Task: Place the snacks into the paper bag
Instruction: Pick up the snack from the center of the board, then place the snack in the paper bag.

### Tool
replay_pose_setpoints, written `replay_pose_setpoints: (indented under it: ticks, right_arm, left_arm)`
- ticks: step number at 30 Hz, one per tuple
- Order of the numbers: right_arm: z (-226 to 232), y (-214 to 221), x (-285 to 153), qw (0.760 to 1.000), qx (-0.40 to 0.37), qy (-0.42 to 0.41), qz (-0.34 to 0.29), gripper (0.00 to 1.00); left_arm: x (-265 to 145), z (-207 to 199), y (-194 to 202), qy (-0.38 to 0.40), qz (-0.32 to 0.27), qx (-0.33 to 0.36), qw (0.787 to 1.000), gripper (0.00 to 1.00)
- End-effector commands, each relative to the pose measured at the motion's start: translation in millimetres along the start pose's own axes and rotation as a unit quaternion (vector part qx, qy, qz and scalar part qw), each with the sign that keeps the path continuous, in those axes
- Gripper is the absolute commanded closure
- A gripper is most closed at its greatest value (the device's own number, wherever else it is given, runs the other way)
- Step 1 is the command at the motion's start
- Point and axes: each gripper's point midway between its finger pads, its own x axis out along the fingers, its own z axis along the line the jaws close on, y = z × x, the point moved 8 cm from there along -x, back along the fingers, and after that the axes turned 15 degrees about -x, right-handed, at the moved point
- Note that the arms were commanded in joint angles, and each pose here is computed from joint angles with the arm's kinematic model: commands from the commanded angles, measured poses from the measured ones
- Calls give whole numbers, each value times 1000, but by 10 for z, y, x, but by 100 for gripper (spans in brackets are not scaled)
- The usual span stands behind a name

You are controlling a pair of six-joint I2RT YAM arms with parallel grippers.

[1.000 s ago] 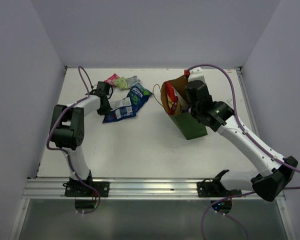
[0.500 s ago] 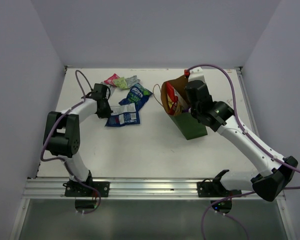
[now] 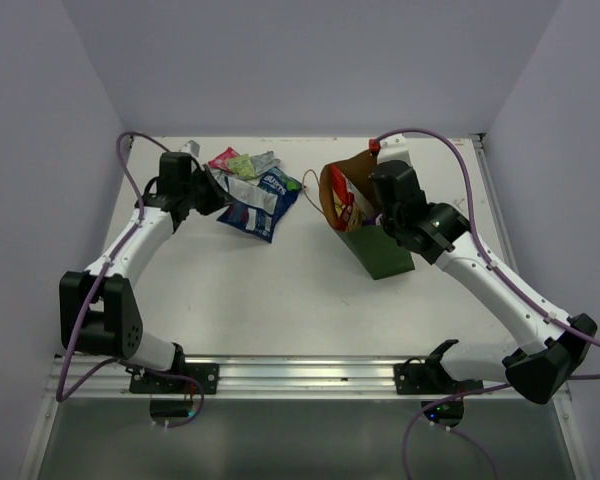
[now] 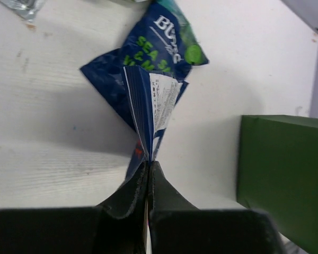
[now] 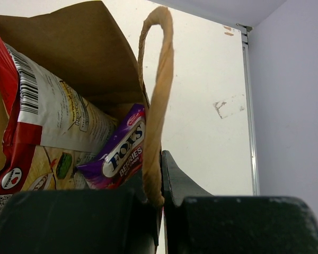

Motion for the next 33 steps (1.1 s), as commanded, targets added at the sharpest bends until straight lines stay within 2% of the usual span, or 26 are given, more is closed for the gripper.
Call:
replay_pose_setpoints:
  ticks: [1, 8, 15, 19, 26, 33]
  right_arm:
    - [-155, -192, -139, 998, 38, 2, -43, 100]
    - [-151, -252, -171, 997, 42, -20, -57, 100]
    - [-152, -319, -214, 996, 48, -43, -66, 100]
    - [-131, -337, -227, 995, 51, -58, -70, 100]
    - [-95, -366, -234, 993, 59, -78, -72, 100]
    - [-75, -437, -257, 990, 69, -97, -77, 100]
  left_arm:
    - [-228, -346, -61, 116, 12, -17, 993, 100]
    - [-571, -697, -104, 210, 23, -40, 977, 100]
    - [-860, -908, -130, 255, 21, -93, 962, 100]
    - [-1044, -1010, -166, 281, 4, -120, 952, 100]
    - [-1358, -1174, -316, 306, -60, -153, 938, 100]
    - [-1574, -1339, -369, 340, -65, -181, 920, 100]
